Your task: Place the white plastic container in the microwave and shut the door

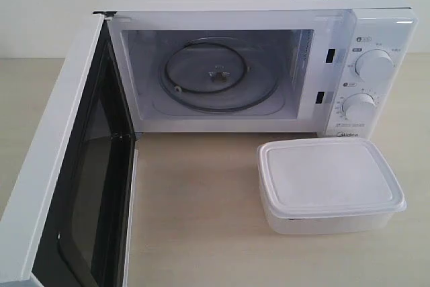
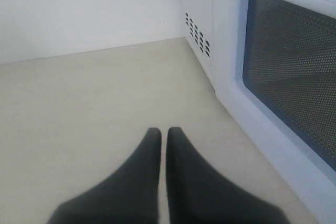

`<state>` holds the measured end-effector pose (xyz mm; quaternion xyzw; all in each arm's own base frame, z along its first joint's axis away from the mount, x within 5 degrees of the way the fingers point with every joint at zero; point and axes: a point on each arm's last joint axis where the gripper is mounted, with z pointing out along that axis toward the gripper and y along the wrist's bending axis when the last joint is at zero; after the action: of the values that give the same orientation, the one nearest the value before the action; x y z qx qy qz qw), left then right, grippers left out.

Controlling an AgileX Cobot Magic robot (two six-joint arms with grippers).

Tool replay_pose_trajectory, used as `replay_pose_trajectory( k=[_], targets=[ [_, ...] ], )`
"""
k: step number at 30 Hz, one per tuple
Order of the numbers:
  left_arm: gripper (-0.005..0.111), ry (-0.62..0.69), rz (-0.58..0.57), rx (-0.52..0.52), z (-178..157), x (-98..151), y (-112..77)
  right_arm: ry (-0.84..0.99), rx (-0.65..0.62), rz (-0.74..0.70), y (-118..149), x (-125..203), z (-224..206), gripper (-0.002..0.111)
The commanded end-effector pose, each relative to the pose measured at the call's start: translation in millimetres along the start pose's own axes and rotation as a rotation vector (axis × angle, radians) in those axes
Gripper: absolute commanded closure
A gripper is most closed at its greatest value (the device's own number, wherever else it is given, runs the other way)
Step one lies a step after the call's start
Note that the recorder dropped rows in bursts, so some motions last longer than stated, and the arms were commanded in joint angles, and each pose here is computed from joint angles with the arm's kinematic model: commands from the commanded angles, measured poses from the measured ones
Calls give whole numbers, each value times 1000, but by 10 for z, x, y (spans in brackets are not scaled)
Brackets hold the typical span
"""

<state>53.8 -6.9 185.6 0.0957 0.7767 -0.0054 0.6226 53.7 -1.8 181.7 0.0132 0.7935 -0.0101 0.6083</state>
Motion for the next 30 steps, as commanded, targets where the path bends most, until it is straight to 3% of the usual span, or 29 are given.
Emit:
replay_pose_trajectory(
  k=[1, 9, 14, 20, 23, 24, 26, 28, 29, 30],
  targets=[
    [102, 1, -5, -4, 1, 9, 1, -17, 8, -7, -6, -14, -4, 108],
    [102, 1, -5, -4, 1, 9, 1, -62, 12, -87, -7, -56, -5, 108],
    [102, 1, -5, -4, 1, 9, 1, -425, 34, -136, -2, -375, -84, 108],
    [102, 1, -5, -4, 1, 9, 1, -696, 50, -132, 0, -583, -215, 108],
    [102, 1, -5, -4, 1, 9, 1, -1038, -42, 81, -2, -783, -451, 108],
    [102, 1, -5, -4, 1, 9, 1, -1070, -53, 96, -1, -798, -476, 108],
    [102, 1, -5, -4, 1, 9, 1, -1079, -118, 112, 40, -922, -547, 108],
    [102, 1, -5, -4, 1, 9, 1, -1053, -179, -94, 176, -1307, -808, 108],
    [102, 1, -5, -4, 1, 9, 1, -1025, -190, -105, 190, -1408, -851, 108],
    [102, 1, -5, -4, 1, 9, 1, -951, -221, -25, 183, -1568, -881, 108]
  ],
)
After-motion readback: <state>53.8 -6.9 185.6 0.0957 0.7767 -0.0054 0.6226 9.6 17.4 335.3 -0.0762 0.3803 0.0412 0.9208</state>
